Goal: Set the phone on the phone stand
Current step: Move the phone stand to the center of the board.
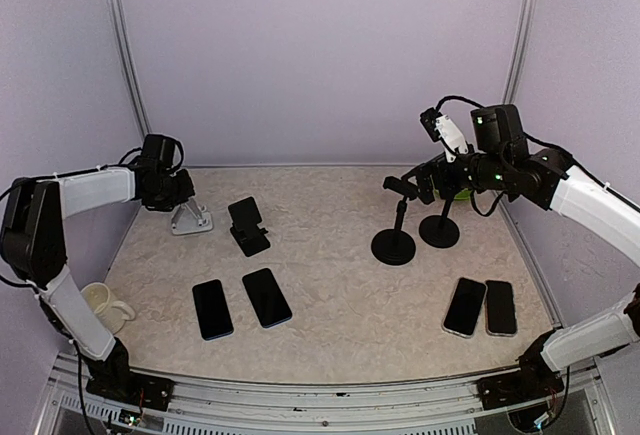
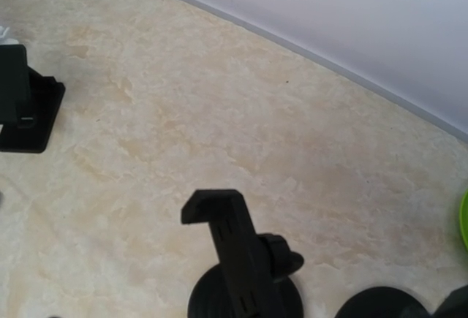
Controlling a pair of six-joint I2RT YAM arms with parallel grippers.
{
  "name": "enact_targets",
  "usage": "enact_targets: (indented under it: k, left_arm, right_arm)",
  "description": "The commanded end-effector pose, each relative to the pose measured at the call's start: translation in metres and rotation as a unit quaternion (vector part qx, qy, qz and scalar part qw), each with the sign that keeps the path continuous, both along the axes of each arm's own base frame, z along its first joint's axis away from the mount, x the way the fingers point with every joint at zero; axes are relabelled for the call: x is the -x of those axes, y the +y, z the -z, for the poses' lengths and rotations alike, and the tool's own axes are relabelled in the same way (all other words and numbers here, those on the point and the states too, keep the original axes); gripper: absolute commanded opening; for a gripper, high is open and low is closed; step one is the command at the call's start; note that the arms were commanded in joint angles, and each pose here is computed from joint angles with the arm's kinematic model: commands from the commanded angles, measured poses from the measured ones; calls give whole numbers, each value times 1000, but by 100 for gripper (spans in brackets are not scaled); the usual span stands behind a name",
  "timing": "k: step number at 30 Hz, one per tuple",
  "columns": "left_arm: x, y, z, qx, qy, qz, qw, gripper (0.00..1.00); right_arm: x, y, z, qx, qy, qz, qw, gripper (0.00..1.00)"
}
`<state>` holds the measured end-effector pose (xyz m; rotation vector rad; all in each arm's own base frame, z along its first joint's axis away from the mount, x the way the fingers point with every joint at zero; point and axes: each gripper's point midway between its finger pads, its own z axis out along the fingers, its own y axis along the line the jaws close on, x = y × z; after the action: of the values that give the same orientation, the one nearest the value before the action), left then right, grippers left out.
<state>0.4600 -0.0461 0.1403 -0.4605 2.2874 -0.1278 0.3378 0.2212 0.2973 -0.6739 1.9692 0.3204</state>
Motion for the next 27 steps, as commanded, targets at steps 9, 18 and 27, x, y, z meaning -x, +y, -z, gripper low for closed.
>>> enact_targets:
  k: [9, 18, 27]
  left_arm:
    - [-41, -25, -73, -9, -101, 185, 977, 0]
    - [-72, -19, -109, -60, -119, 238, 962, 0]
    - [-84, -24, -81, -90, -101, 315, 939, 0]
  right_arm:
    - [0, 14, -8, -21, -12, -22, 999, 100]
    - [3, 13, -11, -21, -18, -28, 999, 100]
    - [7, 14, -13, -28, -22, -36, 999, 100]
